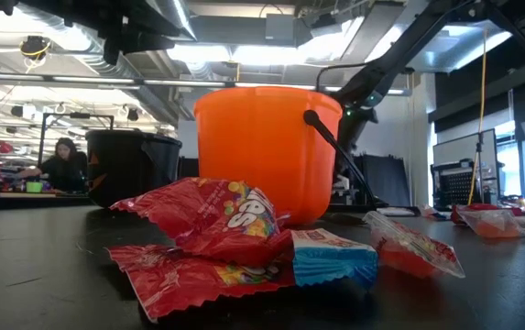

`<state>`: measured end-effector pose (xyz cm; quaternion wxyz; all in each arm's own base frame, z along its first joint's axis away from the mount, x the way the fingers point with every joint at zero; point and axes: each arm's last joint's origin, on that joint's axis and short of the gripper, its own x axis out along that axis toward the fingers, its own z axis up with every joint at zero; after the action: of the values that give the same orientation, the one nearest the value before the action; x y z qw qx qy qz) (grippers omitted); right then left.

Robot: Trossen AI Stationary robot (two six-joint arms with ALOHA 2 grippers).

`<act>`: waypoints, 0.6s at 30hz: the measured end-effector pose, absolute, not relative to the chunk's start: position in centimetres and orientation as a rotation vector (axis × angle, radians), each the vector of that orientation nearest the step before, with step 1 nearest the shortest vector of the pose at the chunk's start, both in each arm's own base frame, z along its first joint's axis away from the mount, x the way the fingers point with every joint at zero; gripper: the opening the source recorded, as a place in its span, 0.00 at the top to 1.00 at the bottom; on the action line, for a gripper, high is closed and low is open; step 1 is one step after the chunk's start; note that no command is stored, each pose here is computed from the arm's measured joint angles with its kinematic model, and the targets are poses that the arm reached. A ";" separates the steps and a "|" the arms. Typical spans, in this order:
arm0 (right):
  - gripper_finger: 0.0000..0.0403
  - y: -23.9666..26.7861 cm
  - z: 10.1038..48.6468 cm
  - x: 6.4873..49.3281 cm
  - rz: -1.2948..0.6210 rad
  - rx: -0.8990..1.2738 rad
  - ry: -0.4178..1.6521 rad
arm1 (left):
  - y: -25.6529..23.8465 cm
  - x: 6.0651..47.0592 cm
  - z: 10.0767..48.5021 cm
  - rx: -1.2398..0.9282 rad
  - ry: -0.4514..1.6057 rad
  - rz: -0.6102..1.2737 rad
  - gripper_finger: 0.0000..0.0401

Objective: Sort candy
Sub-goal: Put the white chocolate into the black bucket

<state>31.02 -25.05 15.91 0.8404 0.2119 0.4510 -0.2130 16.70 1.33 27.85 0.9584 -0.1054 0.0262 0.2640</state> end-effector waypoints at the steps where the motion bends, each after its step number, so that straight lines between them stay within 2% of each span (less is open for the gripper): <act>1: 0.95 -25.0 16.2 31.0 -0.450 0.443 0.949 | 1.3 16.7 27.8 -0.213 0.056 0.536 0.66; 4: 0.99 -24.9 17.0 30.9 -0.449 0.427 0.931 | 1.3 16.7 27.7 -0.209 0.070 0.538 0.66; 18: 1.00 -23.4 21.5 31.9 -0.409 0.305 0.747 | 1.3 16.7 27.6 -0.209 0.075 0.539 0.66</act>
<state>31.92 -23.40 21.53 0.8995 0.1475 0.3607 -0.1975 16.70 1.33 27.64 0.9578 -0.1031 0.0368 0.2656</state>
